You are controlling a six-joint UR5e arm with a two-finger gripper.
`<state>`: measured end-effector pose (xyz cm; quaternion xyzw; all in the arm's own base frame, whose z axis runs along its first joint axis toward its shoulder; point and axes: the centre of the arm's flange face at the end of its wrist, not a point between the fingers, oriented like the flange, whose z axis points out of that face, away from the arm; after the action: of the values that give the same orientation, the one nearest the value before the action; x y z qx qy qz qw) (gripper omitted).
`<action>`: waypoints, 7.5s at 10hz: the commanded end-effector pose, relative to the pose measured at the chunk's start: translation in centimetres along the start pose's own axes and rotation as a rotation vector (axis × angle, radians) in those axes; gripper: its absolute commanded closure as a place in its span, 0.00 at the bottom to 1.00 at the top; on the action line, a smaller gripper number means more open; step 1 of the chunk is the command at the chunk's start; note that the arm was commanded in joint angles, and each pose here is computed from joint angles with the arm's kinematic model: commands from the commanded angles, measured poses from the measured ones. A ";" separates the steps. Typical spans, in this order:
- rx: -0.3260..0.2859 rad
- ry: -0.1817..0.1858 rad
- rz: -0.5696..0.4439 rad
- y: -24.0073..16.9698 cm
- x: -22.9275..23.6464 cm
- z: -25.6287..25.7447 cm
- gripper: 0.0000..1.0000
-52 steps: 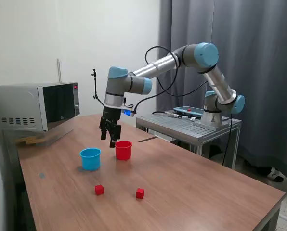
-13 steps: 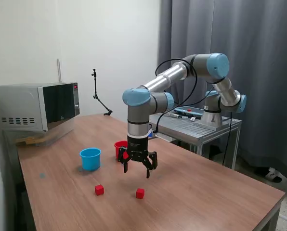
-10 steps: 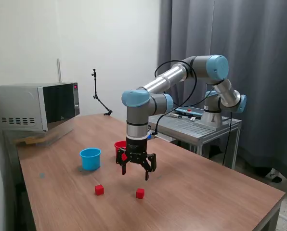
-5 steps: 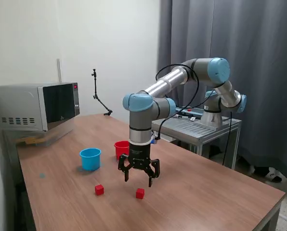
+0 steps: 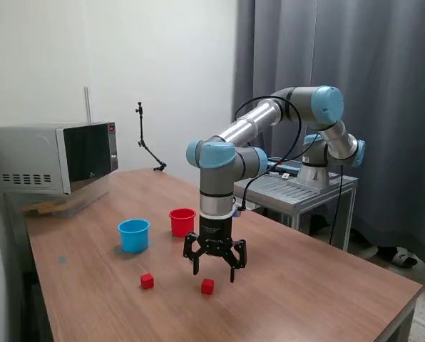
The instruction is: Place red objects in the red bin, and blue objects in the blue bin.
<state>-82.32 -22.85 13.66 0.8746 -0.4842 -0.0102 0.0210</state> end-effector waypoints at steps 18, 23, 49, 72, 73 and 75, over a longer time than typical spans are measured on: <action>-0.008 0.028 0.033 -0.5 -0.9 2.8 0.00; -0.014 0.025 0.041 -0.7 -2.0 2.7 0.00; -0.013 0.014 0.043 -0.6 -2.0 2.8 1.00; 0.131 -0.041 0.756 -26.8 -18.7 -8.5 1.00; 0.142 -0.034 0.756 -27.1 -18.2 -7.8 1.00; 0.132 -0.039 0.762 -27.1 -18.2 -8.0 1.00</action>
<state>-68.94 7.20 20.52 0.6328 -0.7730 0.0129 -0.0424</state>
